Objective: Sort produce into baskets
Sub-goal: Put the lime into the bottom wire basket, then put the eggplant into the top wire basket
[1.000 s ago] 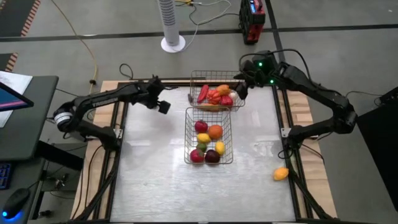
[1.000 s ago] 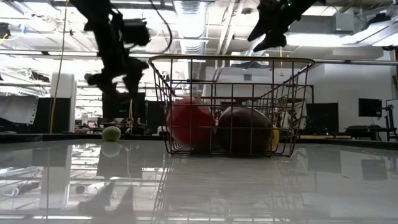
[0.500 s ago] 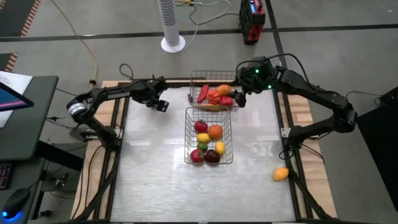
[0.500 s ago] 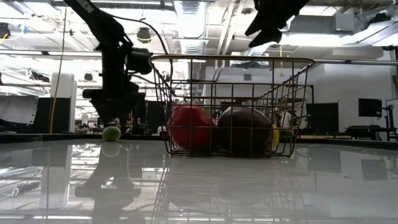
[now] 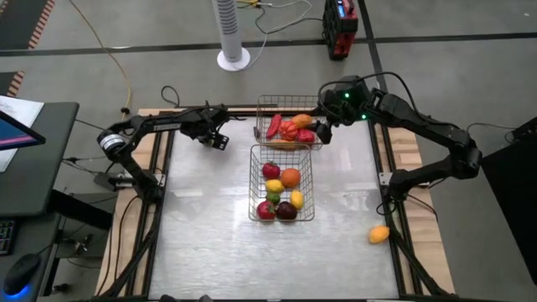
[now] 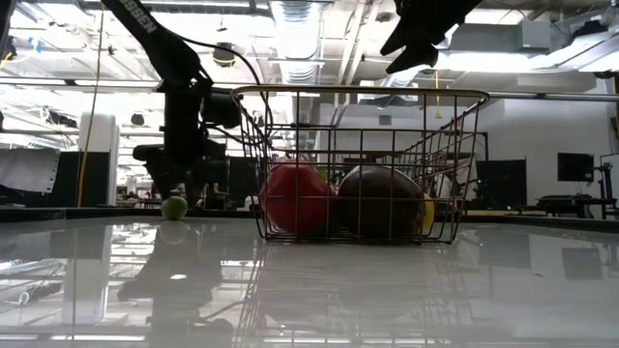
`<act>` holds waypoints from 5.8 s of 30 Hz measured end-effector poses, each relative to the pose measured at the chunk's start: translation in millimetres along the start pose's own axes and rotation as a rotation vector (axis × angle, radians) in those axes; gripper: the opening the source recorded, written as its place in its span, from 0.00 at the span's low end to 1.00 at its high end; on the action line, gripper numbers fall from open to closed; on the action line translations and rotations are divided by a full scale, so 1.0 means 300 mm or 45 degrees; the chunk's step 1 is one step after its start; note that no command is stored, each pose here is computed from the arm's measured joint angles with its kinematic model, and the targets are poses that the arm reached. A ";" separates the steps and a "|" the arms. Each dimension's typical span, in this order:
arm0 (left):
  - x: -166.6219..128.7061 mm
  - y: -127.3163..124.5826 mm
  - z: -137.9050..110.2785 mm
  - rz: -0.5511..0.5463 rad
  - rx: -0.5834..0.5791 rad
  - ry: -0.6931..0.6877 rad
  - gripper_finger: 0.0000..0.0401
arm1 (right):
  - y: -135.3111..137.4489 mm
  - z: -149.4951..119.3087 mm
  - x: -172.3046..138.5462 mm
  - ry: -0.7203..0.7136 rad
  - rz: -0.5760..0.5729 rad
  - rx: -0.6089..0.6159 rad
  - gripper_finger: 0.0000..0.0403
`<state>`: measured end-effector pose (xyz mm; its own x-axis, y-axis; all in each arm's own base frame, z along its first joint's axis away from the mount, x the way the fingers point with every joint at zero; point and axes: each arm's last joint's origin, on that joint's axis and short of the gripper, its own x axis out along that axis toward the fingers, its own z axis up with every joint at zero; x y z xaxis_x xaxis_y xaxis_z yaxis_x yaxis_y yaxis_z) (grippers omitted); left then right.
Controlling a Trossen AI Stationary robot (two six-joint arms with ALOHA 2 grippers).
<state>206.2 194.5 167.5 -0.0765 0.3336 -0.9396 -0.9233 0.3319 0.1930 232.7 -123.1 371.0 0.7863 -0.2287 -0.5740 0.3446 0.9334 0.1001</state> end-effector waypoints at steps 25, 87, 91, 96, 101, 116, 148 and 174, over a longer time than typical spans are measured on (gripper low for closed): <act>0.013 0.062 0.030 -0.303 -0.053 0.151 0.46 | 0.000 0.000 0.000 -0.001 0.000 -0.025 0.80; 0.061 -0.132 0.200 -0.749 1.042 -0.736 0.58 | -0.019 -0.021 -0.010 0.071 -0.026 0.213 0.80; 0.094 -0.161 0.238 -0.791 1.038 -0.748 0.58 | -0.019 -0.021 -0.011 0.071 -0.027 0.238 0.80; 0.112 -0.177 0.265 -0.848 1.062 -0.805 0.58 | -0.025 -0.020 -0.012 0.065 -0.048 0.262 0.80; 0.118 -0.174 0.268 -0.843 1.163 -0.852 0.58 | -0.029 -0.016 -0.012 0.048 -0.073 0.292 0.80; 0.134 -0.163 0.297 -0.938 1.003 -0.780 0.58 | -0.030 -0.009 -0.012 0.017 -0.083 0.327 0.80; 0.132 -0.200 0.259 -0.856 1.186 -0.342 0.58 | -0.017 0.001 -0.009 -0.018 -0.061 0.348 0.80; 0.071 -0.229 0.285 -1.000 0.908 -0.238 0.58 | -0.016 0.004 -0.009 -0.027 -0.053 0.254 0.80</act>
<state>300.3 254.3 158.3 0.5567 -0.0870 -0.8261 -0.2525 0.9297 -0.2681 229.5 -127.3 373.1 0.7793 -0.2734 -0.5638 0.4698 0.8503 0.2371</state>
